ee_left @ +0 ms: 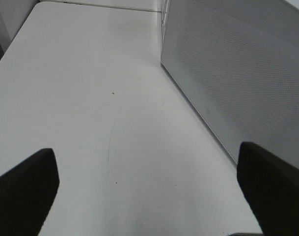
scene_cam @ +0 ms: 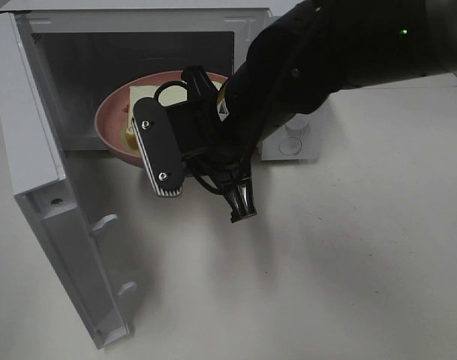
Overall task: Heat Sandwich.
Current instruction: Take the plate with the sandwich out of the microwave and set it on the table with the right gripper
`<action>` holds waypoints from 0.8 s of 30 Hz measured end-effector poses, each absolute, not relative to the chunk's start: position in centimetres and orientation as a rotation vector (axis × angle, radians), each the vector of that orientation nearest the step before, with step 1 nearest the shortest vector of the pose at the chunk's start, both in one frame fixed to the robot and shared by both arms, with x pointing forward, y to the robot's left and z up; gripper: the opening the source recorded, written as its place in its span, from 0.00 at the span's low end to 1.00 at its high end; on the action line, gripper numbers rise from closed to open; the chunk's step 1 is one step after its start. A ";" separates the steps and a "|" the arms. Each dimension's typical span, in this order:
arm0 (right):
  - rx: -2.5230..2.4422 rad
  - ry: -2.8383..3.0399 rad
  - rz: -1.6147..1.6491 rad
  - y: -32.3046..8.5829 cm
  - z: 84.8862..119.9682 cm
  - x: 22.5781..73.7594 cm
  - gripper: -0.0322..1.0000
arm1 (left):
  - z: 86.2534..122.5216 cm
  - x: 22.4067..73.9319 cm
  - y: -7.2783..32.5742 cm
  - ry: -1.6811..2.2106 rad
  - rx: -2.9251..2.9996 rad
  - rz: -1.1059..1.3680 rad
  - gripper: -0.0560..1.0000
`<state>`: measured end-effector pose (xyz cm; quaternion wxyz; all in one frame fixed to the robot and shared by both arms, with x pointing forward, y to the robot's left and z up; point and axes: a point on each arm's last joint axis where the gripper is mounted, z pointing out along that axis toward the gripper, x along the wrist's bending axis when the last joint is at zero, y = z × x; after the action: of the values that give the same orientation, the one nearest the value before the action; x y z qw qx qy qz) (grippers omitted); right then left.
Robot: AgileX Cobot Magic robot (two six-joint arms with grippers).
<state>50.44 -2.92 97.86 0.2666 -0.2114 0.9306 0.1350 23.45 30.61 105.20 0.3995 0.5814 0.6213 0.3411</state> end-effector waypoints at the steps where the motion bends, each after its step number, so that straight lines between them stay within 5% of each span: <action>1: -0.572 2.512 0.368 -3.0 97.9 50.1 0.14 | 105.2 23.5 30.6 1.572 1.471 0.863 0.91; 24: -0.514 2.548 0.396 -8.5 98.0 44.2 0.14 | 105.2 23.5 30.6 1.572 1.471 0.863 0.91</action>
<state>44.20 -8.54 97.99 0.2533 -0.1893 0.9374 0.1456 23.45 30.61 105.20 0.3995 0.5814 0.6213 0.3411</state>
